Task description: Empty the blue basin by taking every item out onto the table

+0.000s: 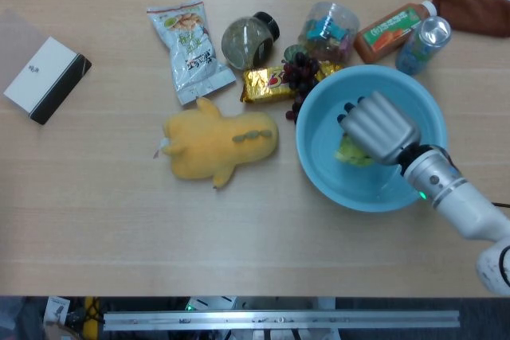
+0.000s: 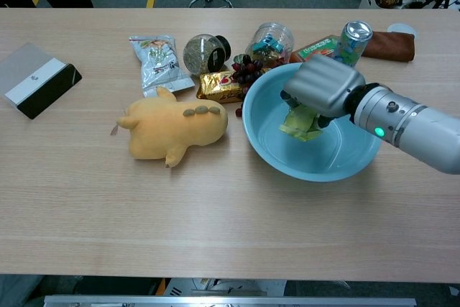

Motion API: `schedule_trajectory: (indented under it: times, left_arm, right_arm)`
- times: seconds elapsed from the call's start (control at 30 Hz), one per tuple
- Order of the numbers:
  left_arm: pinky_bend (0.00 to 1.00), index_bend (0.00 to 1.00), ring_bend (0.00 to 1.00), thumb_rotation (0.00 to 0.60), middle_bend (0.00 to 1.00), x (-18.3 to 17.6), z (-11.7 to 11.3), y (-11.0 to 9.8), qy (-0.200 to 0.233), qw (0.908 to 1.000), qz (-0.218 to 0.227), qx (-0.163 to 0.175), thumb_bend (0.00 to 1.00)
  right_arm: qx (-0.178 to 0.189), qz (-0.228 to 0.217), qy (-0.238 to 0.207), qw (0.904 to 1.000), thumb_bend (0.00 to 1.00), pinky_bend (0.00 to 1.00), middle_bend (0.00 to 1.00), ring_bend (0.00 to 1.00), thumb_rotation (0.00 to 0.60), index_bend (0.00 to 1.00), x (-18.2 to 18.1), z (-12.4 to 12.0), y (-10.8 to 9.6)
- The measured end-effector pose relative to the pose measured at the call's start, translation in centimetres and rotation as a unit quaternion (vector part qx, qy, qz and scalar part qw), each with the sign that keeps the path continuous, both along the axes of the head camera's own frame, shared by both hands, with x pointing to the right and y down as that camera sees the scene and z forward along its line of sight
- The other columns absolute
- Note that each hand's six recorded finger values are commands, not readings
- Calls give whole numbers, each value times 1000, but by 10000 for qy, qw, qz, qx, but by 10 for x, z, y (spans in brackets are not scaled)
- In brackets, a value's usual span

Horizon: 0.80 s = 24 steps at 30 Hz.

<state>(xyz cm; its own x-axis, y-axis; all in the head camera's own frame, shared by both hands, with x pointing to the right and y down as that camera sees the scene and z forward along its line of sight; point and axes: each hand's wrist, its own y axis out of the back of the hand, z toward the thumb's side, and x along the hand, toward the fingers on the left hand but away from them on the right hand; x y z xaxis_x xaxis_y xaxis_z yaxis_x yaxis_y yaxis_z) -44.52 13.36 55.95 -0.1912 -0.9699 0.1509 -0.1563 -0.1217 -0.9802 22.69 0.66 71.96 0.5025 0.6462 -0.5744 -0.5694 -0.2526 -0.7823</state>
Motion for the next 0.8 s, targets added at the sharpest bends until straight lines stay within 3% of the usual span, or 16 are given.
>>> schedule_trajectory:
  times: [0.27, 0.53, 0.73, 0.8]
  left_arm:
    - [254, 339, 294, 600, 364, 3, -4, 1, -9, 10000, 51, 32, 340]
    - [254, 339, 294, 600, 364, 10, -4, 4, -25, 9999, 114, -7, 340]
    - [254, 339, 294, 600, 364, 16, -5, 5, -48, 9998, 187, -27, 340]
    - [254, 339, 294, 600, 364, 19, -5, 4, -50, 9997, 228, -45, 340]
  right_arm:
    - [169, 383, -816, 9958, 325, 763, 557, 578, 600, 659, -23, -60, -37]
    - [-90, 524, -1257, 9906, 288, 727, 536, 527, 600, 648, -65, -73, -57]
    - [-317, 684, -1144, 9906, 275, 533, 334, 312, 600, 291, -84, -61, -58]
    - [-358, 807, -1062, 9904, 271, 441, 245, 225, 600, 121, -92, -55, -58]
